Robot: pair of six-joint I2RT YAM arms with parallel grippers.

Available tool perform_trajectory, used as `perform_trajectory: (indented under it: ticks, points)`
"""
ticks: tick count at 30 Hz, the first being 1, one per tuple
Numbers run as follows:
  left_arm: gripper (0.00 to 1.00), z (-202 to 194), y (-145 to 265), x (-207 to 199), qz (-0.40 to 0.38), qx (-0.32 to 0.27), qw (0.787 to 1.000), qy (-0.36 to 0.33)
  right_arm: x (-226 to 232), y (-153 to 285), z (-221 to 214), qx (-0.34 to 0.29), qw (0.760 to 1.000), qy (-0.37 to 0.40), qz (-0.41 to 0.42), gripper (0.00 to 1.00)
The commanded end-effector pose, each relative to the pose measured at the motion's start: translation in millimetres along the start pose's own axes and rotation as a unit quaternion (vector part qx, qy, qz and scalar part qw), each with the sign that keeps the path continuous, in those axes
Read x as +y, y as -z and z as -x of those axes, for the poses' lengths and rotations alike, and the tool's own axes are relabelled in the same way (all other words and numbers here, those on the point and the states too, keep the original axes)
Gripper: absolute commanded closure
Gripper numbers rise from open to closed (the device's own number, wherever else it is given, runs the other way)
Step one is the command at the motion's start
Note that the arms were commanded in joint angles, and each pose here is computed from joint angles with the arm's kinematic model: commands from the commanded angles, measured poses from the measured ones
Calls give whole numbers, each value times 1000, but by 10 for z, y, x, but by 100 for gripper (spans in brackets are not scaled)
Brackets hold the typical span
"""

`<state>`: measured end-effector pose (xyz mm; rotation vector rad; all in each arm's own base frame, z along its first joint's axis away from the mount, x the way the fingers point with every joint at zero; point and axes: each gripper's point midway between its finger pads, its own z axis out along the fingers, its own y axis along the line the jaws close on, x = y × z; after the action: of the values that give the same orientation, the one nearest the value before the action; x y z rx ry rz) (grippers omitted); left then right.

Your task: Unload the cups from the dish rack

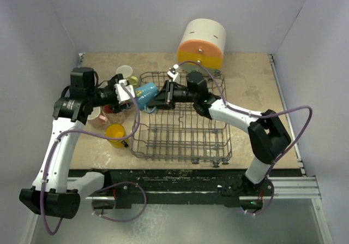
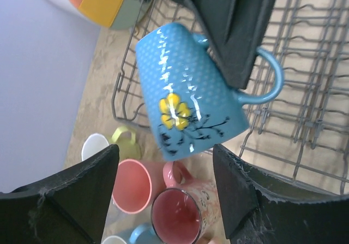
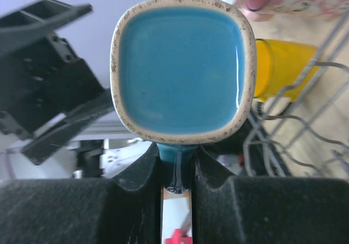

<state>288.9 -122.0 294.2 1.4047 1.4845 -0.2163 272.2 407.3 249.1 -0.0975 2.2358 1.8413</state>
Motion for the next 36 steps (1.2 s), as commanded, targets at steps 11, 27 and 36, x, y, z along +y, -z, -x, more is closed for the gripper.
perform_trajectory:
  ticks: [11, 27, 36]
  points:
    - [32, 396, 274, -40, 16, -48, 995, -81, 1286, 352, -183, 44, 961, -13, 273, 100]
    - [73, 376, 241, -18, 47, -64, 995, -63, 1480, 277, -633, 100, 949, -39, 295, 89]
    - [100, 143, 283, 160, 88, 5, 996, -8, 1223, 228, -574, 90, 971, -22, 219, 27]
